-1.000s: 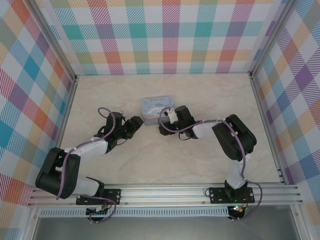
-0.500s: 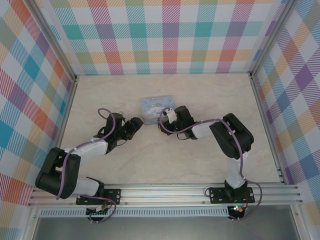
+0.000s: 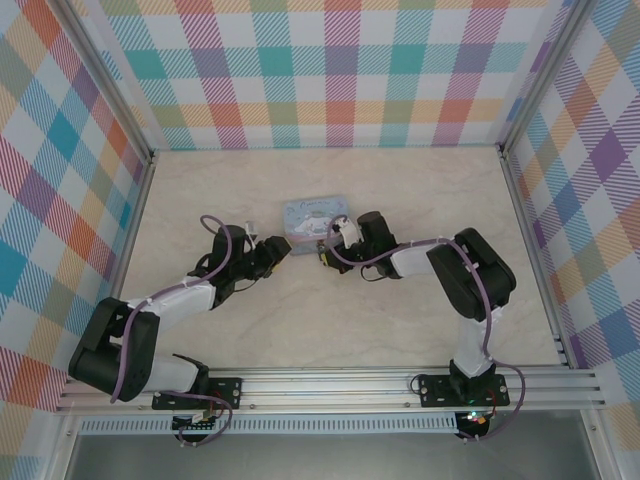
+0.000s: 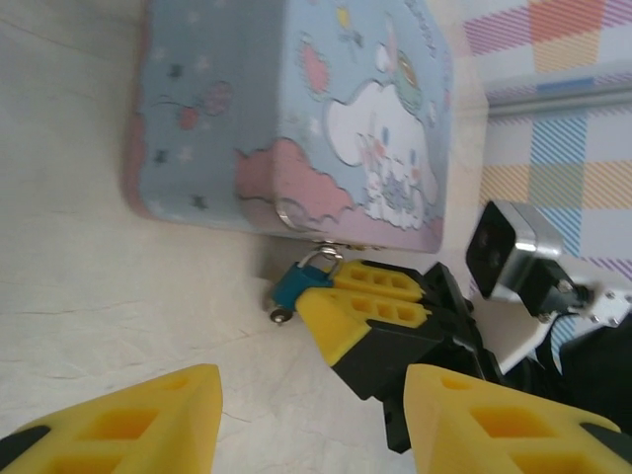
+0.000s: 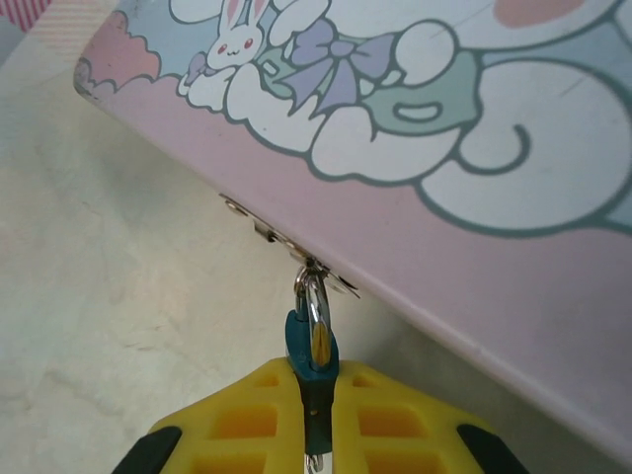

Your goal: Unlock the padlock with the key

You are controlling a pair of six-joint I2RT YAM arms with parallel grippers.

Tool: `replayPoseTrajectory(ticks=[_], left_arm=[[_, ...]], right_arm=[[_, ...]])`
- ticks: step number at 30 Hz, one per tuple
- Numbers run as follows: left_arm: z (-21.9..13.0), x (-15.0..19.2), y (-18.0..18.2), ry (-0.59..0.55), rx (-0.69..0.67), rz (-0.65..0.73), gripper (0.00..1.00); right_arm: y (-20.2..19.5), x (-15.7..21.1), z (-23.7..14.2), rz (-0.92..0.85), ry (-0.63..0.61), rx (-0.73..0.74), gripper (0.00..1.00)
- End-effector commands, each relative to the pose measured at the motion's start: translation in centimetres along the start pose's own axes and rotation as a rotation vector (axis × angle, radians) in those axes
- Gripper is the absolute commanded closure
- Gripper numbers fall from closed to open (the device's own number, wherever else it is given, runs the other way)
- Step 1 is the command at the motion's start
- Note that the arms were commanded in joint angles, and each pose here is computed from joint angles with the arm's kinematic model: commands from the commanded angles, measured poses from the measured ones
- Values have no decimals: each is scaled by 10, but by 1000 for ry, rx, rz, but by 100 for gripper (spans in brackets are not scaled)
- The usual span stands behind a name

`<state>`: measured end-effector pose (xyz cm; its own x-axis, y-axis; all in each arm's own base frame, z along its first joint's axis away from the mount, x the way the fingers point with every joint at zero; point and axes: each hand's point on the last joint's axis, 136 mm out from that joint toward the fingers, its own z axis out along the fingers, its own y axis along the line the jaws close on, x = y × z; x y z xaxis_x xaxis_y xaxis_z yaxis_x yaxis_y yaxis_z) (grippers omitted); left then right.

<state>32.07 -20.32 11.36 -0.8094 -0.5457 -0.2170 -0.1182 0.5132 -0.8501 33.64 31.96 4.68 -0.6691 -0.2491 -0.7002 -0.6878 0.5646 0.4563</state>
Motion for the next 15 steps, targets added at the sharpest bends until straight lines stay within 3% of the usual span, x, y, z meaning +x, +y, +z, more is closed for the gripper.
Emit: replayPoseTrajectory(ticks=[1, 15], left_arm=[[10, 14, -12, 55, 74, 24, 50], [52, 40, -20, 94, 130, 40, 50]], right_arm=[[27, -9, -15, 13, -12, -125, 89], [32, -11, -23, 97, -16, -190, 88]])
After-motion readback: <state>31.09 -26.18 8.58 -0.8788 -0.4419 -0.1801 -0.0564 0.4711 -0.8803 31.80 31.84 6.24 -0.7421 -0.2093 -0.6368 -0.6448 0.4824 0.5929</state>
